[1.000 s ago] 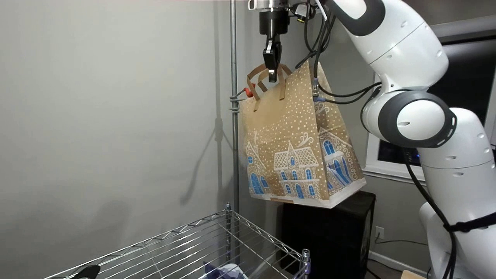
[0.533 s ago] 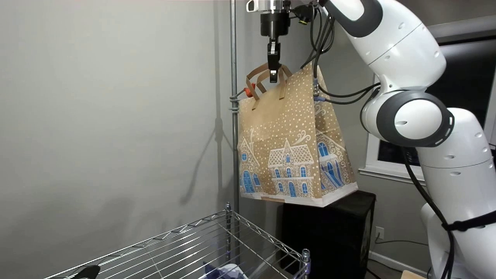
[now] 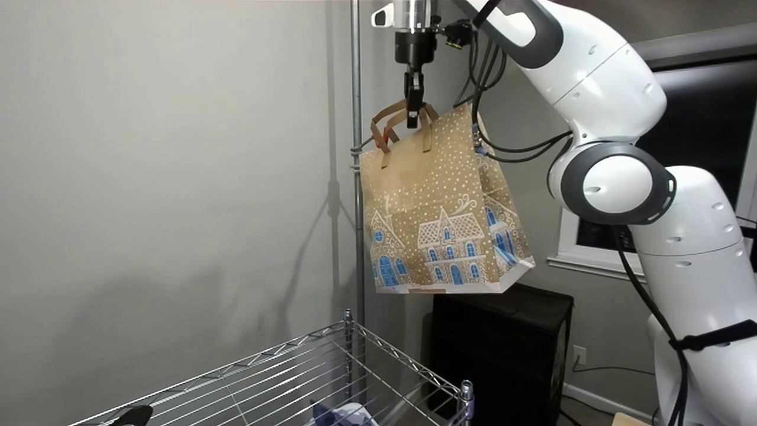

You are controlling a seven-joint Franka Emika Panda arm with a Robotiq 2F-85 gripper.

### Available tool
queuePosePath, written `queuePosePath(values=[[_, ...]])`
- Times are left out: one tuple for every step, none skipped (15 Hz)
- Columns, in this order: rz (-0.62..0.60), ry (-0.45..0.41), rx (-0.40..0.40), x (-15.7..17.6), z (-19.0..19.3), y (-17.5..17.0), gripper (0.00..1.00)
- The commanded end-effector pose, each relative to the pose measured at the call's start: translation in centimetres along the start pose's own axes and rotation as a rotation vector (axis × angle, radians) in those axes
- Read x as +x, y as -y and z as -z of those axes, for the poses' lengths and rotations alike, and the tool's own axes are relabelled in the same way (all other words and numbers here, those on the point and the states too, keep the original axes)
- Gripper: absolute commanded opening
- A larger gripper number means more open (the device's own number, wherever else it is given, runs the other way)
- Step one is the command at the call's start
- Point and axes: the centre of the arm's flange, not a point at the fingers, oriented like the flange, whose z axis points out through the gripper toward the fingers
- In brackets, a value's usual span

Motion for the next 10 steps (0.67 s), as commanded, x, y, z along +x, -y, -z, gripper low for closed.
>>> queuePosePath(values=[[0.067, -0.029, -0.046, 1.8, 0.4, -3.6, 0.01], [0.076, -0.038, -0.052, 1.8, 0.4, -4.4, 0.01], [0.096, -0.049, -0.045, 1.5, 0.7, -5.4, 0.01], [0.114, -0.055, -0.042, 1.1, 0.9, -6.2, 0.01], [0.129, -0.057, -0.046, 0.5, 1.2, -7.3, 0.01], [0.136, -0.059, -0.058, -0.2, 1.3, -8.1, 0.01], [0.145, -0.064, -0.063, -3.0, 2.6, -9.6, 0.01], [0.153, -0.067, -0.071, -4.3, 2.9, -10.6, 0.01], [0.156, -0.078, -0.071, -5.7, 3.2, -11.8, 0.01], [0.153, -0.093, -0.069, -7.0, 3.3, -12.7, 0.01]])
